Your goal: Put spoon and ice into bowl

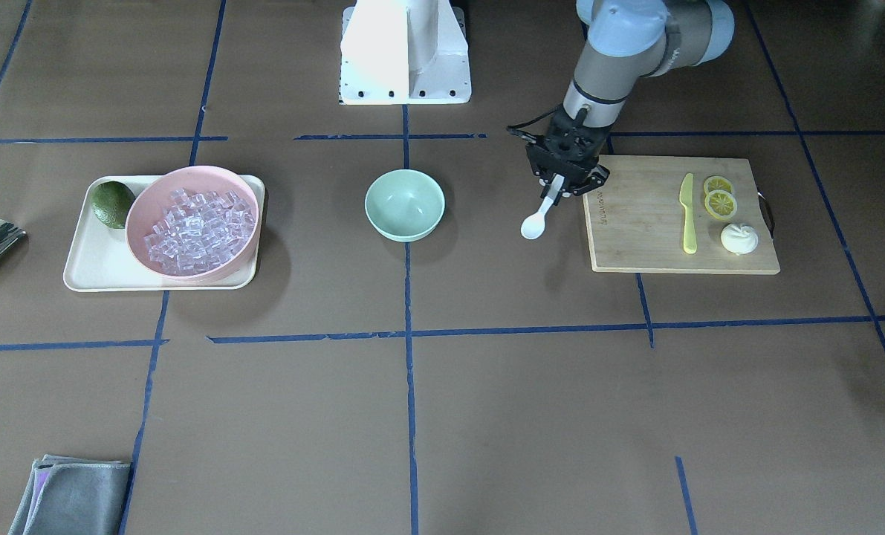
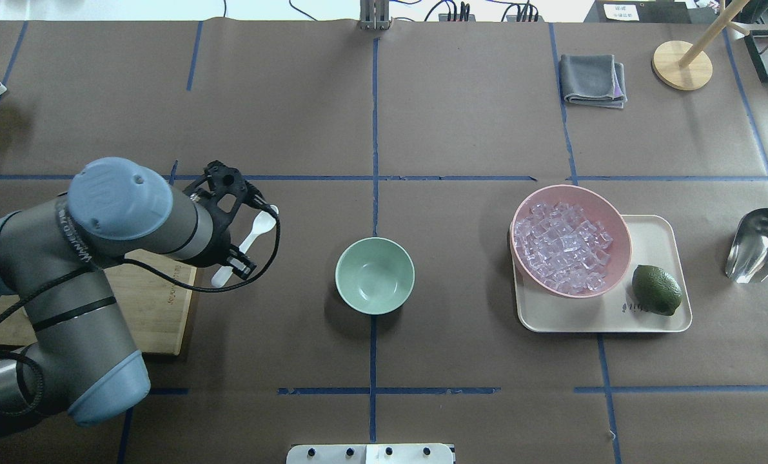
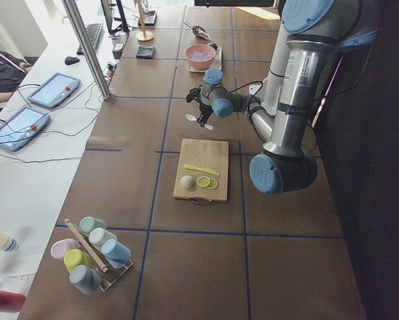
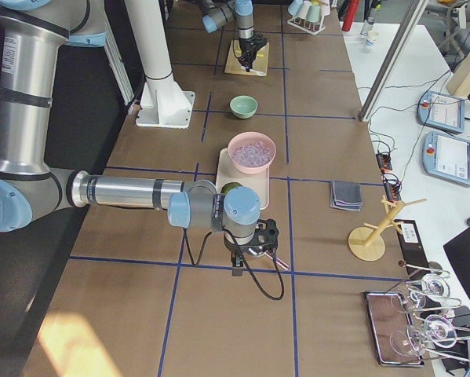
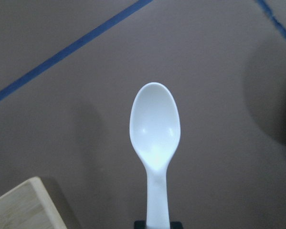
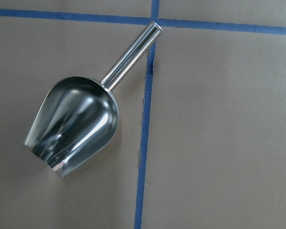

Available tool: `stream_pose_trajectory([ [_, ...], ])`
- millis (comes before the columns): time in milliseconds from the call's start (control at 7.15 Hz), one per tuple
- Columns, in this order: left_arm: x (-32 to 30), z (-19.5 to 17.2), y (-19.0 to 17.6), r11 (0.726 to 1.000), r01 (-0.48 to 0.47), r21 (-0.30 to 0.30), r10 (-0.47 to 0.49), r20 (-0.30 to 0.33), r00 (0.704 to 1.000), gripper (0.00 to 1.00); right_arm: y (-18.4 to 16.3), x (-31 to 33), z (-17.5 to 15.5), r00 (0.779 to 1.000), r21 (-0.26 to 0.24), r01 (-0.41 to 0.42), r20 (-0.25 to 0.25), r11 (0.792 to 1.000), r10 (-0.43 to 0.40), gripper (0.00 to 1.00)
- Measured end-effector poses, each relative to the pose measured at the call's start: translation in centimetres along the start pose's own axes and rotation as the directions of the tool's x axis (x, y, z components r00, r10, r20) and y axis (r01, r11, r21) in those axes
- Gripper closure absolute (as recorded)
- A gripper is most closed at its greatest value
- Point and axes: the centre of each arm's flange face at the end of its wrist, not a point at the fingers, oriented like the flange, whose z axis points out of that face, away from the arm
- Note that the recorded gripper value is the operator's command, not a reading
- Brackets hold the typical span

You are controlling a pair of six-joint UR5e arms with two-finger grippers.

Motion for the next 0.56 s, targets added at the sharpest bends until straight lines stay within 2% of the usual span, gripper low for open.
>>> stream_pose_trajectory([
  [280, 5.3, -0.7, -2.6, 0.993, -0.107, -0.039, 0.106, -0.022, 0.994, 0.98, 0.0, 0.0, 0.0, 1.0, 0.0, 0.0, 0.0, 1.0, 0.0, 0.0],
  [559, 10.1, 1.5, -4.4, 0.97, -0.233, -0.066, 0.23, -0.055, 0.972, 0.97, 0.1, 0.0, 0.0, 1.0, -0.001, -0.001, 0.0, 1.0, 0.001, 0.0],
])
